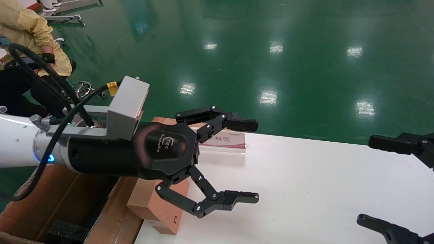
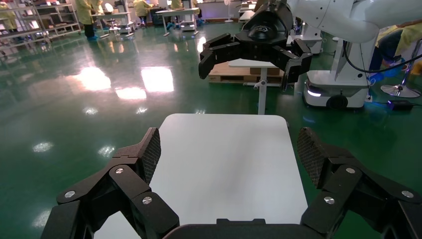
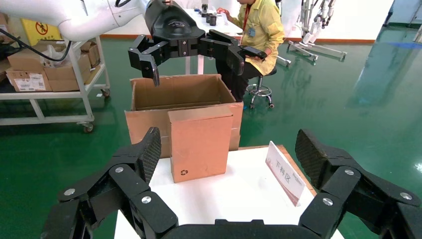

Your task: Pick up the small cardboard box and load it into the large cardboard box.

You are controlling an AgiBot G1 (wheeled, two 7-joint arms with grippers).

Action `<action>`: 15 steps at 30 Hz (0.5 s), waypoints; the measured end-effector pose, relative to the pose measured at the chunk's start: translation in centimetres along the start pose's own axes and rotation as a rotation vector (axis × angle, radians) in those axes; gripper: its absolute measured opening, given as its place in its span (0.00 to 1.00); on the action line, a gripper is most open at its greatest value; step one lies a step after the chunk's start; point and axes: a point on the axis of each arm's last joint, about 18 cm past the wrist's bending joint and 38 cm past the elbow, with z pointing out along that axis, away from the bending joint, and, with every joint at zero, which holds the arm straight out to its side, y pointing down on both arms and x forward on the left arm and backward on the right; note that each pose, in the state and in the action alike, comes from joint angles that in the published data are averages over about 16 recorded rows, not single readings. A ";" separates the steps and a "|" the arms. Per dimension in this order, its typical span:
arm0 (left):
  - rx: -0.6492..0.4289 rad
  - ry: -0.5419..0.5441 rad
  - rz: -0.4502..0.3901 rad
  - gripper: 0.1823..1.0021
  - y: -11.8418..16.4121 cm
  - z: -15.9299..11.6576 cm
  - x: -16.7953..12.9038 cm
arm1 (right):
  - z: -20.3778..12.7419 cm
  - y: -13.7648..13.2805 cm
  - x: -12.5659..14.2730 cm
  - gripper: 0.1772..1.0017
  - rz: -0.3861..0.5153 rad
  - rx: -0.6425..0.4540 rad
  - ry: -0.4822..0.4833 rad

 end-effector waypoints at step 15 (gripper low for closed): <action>-0.010 -0.008 -0.009 1.00 0.2 -0.1 -0.1 | 0.0 0.0 0.0 1.00 0.000 0.000 0.000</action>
